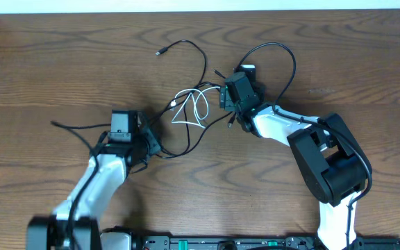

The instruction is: Untangle cables

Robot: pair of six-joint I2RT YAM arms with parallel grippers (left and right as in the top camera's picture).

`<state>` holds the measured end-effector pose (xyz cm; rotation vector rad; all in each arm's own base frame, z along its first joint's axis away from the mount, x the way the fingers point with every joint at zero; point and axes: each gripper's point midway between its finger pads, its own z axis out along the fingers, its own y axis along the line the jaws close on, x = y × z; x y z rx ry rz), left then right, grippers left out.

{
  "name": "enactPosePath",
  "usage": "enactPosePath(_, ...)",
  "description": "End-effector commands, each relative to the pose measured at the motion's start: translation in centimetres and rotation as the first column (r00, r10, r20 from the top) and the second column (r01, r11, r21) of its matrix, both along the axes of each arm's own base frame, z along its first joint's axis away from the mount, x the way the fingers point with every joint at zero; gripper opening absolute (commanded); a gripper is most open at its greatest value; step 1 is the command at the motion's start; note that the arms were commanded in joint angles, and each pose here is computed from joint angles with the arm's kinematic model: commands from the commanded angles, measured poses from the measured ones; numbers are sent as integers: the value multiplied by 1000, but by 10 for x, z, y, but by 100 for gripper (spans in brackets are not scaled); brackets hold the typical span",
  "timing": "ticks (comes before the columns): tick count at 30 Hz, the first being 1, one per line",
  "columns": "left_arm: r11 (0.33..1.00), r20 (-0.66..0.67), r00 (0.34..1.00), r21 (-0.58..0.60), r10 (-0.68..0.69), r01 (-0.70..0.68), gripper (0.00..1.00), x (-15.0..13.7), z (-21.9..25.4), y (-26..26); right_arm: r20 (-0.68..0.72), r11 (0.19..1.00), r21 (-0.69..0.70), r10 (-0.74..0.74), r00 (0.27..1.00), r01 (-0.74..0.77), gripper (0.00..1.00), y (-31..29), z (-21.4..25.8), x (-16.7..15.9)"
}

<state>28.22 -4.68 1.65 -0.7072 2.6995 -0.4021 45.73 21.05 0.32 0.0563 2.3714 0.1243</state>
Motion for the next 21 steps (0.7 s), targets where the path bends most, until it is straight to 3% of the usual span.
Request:
enactPosePath(1,998,-96,995,69,14,-8,42,-14,-28,11,-141,1000,-8,16,990,-17,87,-6,-47,-27)
enactPosePath(12,997,-151,988,72,15,-4,43,-16,-46,11,-141,1000,-8,15,990,-16,88,-6,-47,-27)
enactPosePath(21,998,-73,997,65,13,-9,43,4,9,10,-140,1000,-8,15,990,-17,90,-6,-47,-27)
